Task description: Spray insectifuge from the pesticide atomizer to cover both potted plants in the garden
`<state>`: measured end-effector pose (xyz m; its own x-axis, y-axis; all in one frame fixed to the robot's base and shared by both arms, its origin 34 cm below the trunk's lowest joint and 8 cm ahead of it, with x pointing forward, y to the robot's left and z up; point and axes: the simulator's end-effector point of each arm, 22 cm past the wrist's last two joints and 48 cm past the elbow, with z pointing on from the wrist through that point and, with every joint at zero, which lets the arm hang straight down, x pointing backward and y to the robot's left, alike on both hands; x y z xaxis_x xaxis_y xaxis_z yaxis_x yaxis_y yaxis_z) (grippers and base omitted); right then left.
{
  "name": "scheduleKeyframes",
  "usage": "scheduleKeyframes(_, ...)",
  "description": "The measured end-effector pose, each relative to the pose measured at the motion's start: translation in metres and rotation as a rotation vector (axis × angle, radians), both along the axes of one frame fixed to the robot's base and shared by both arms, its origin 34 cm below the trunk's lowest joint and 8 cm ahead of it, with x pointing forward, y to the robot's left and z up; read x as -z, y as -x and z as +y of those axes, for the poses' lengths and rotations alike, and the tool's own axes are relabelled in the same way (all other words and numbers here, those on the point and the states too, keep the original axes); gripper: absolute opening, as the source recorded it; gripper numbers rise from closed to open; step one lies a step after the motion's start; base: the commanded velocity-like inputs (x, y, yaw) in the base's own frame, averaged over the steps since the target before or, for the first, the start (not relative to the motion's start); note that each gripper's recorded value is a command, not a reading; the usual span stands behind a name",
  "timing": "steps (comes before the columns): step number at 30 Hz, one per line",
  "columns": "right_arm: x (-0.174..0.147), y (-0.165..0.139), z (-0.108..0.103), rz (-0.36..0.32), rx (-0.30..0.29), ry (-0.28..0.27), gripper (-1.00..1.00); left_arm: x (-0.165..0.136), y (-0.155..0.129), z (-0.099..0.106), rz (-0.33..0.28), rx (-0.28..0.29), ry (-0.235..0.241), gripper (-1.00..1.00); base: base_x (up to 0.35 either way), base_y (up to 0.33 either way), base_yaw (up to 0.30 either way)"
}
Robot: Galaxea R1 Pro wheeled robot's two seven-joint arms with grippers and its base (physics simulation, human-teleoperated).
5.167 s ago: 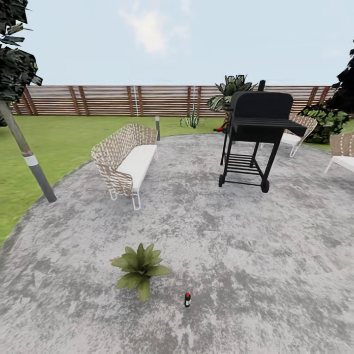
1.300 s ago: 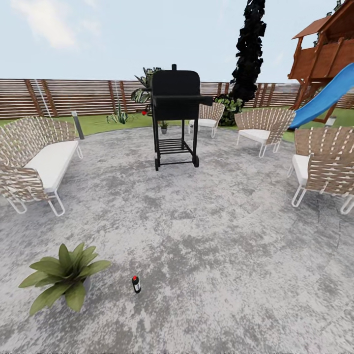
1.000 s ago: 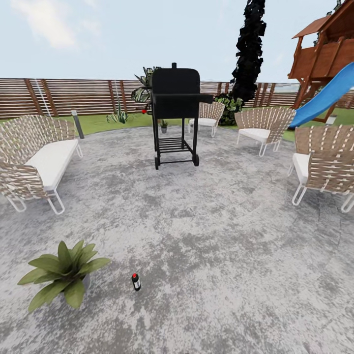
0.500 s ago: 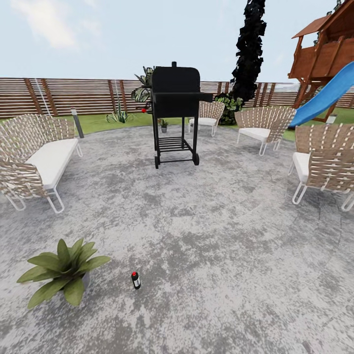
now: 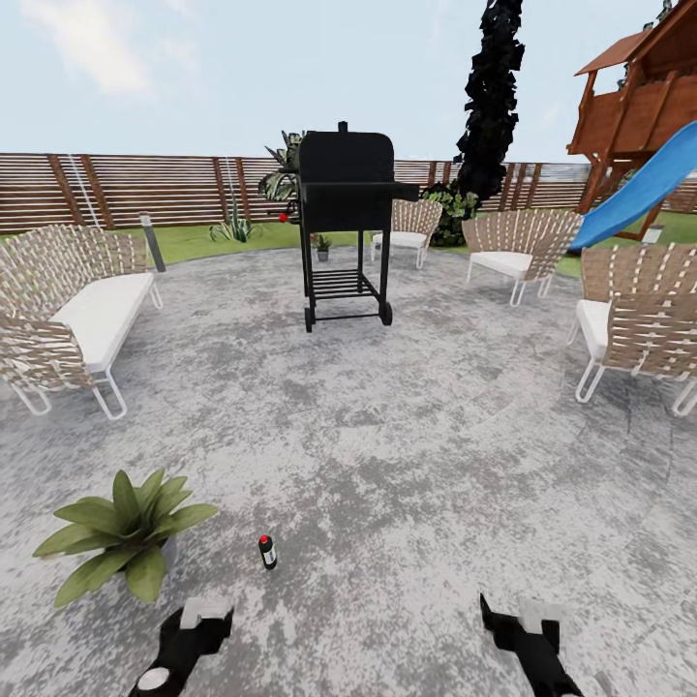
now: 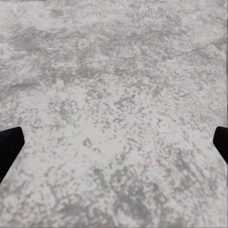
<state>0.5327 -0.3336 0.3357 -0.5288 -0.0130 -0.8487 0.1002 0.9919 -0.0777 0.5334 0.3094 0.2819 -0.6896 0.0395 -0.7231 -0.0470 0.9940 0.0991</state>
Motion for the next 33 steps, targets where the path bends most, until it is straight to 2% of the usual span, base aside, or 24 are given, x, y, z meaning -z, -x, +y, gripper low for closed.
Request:
scheduleKeyframes(2,-0.017,-0.031,-0.001,-0.024,-0.012,0.014,1.00,-0.009,-0.022,-0.011,-0.010,0.018,0.005,1.00,0.000,0.000,0.000)
scheduleKeyframes(3,-0.028,-0.057,-0.001,-0.018,-0.015,0.020,1.00,-0.021,-0.047,-0.020,-0.018,0.028,0.013,1.00,0.000,0.000,0.000)
scheduleKeyframes(6,-0.035,-0.071,-0.001,-0.015,-0.019,0.020,1.00,-0.033,-0.066,-0.022,-0.036,0.032,0.012,1.00,0.000,0.000,0.000)
scheduleKeyframes(9,-0.024,-0.065,0.000,0.017,-0.020,0.017,1.00,-0.034,-0.067,-0.022,-0.041,0.034,0.009,1.00,0.000,0.000,0.000)
scheduleKeyframes(13,0.010,-0.038,0.001,0.108,-0.017,0.005,1.00,-0.032,-0.065,-0.021,-0.039,0.033,0.010,1.00,0.004,0.002,0.000)
scheduleKeyframes(15,0.018,-0.031,0.002,0.128,-0.015,0.002,1.00,-0.032,-0.065,-0.020,-0.039,0.032,0.009,1.00,0.081,0.071,0.000)
scheduleKeyframes(33,0.021,-0.029,0.005,0.136,-0.018,-0.001,1.00,-0.032,-0.065,-0.020,-0.039,0.028,0.010,1.00,0.046,0.046,-0.066)
